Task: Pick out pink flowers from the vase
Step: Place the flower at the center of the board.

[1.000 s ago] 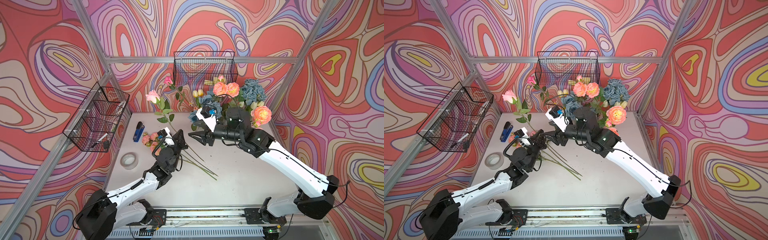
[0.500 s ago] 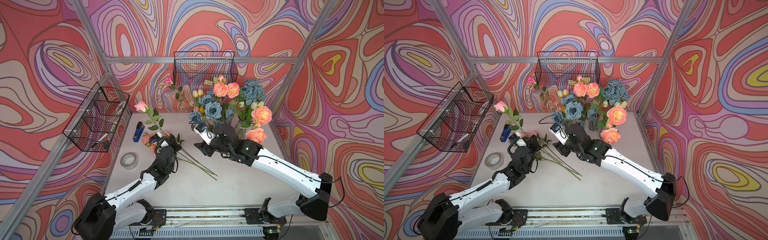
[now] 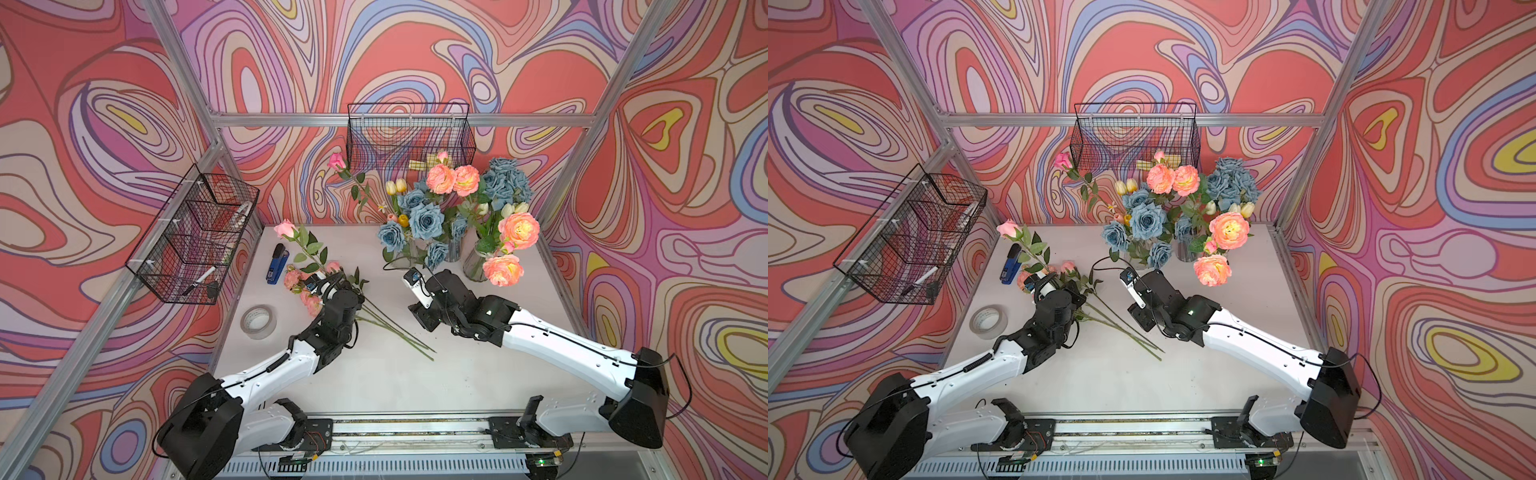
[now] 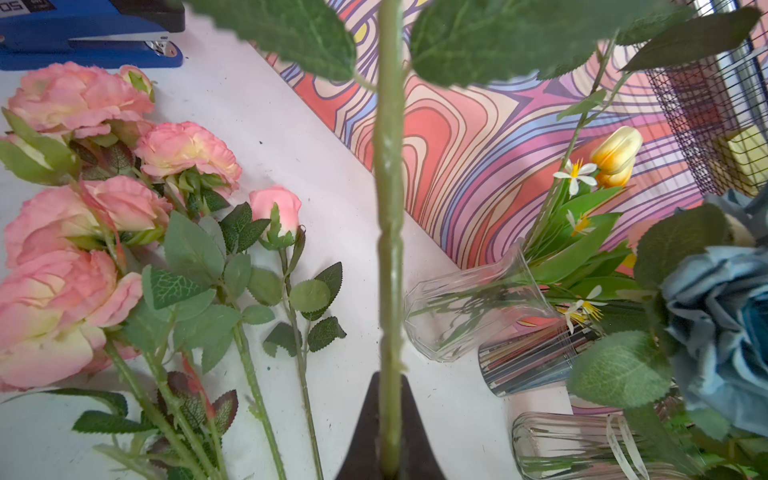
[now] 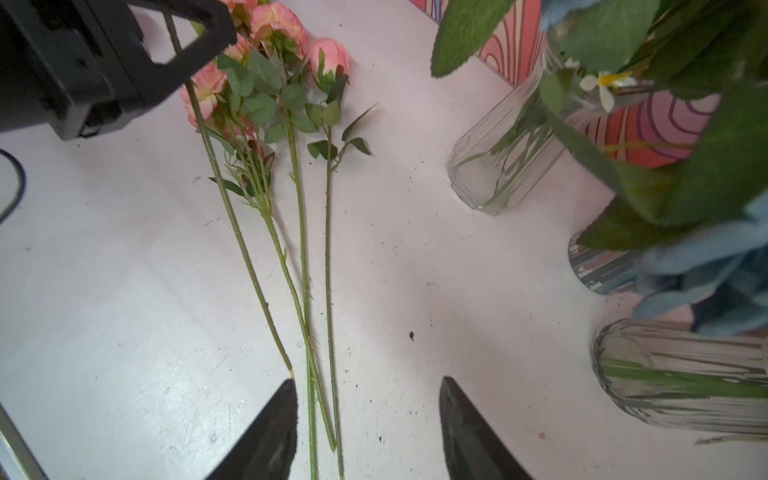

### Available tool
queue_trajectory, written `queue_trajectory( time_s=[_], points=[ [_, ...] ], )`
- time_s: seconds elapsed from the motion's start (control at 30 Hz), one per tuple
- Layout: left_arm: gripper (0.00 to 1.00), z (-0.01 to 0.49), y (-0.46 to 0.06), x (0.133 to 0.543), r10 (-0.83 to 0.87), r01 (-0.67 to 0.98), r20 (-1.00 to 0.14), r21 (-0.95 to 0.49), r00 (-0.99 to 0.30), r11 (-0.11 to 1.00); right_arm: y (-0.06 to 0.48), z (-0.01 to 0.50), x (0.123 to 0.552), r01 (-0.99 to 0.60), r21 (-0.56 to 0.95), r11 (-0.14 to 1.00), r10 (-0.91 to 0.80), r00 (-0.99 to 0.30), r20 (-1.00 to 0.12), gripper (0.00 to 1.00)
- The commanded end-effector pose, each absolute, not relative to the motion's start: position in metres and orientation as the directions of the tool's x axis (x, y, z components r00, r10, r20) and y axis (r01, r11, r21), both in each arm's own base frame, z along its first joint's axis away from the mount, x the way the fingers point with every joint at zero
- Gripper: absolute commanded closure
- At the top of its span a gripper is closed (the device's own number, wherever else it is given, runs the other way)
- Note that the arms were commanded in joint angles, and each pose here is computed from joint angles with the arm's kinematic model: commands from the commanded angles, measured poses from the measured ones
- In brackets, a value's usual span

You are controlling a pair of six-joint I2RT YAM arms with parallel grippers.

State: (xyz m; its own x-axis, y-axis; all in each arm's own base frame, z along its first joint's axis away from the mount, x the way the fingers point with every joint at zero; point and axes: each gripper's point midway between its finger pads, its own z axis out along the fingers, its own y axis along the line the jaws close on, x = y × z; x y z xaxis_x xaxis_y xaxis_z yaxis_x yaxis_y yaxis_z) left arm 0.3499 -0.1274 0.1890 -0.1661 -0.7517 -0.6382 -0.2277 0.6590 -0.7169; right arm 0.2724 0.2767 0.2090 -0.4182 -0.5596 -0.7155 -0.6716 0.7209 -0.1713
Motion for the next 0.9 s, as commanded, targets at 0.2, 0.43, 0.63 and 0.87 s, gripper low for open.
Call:
queue_trajectory(
  time_s=[0.2, 0.43, 0.63, 0.87],
  points=[
    [1.00, 0.170, -0.139, 0.360, -0.818, -0.296, -0.539, -0.763, -0.200, 0.575, 0.263, 0.182, 0.266, -0.629, -0.146, 0.763, -0.543, -0.502, -0.673, 0.44],
    [1.00, 0.141, -0.143, 0.361, -0.835, -0.441, -0.491, -0.710, -0.249, 0.549, 0.258, 0.158, 0.263, -0.604, -0.133, 0.786, -0.535, -0.555, -0.637, 0.44],
    [1.00, 0.130, -0.144, 0.364, -0.859, -0.517, -0.455, -0.690, -0.235, 0.506, 0.259, 0.128, 0.262, -0.585, -0.111, 0.803, -0.529, -0.616, -0.584, 0.45],
    [1.00, 0.112, -0.156, 0.369, -0.870, -0.575, -0.412, -0.656, -0.270, 0.489, 0.248, 0.112, 0.261, -0.546, -0.125, 0.829, -0.508, -0.640, -0.577, 0.45]
  ],
)
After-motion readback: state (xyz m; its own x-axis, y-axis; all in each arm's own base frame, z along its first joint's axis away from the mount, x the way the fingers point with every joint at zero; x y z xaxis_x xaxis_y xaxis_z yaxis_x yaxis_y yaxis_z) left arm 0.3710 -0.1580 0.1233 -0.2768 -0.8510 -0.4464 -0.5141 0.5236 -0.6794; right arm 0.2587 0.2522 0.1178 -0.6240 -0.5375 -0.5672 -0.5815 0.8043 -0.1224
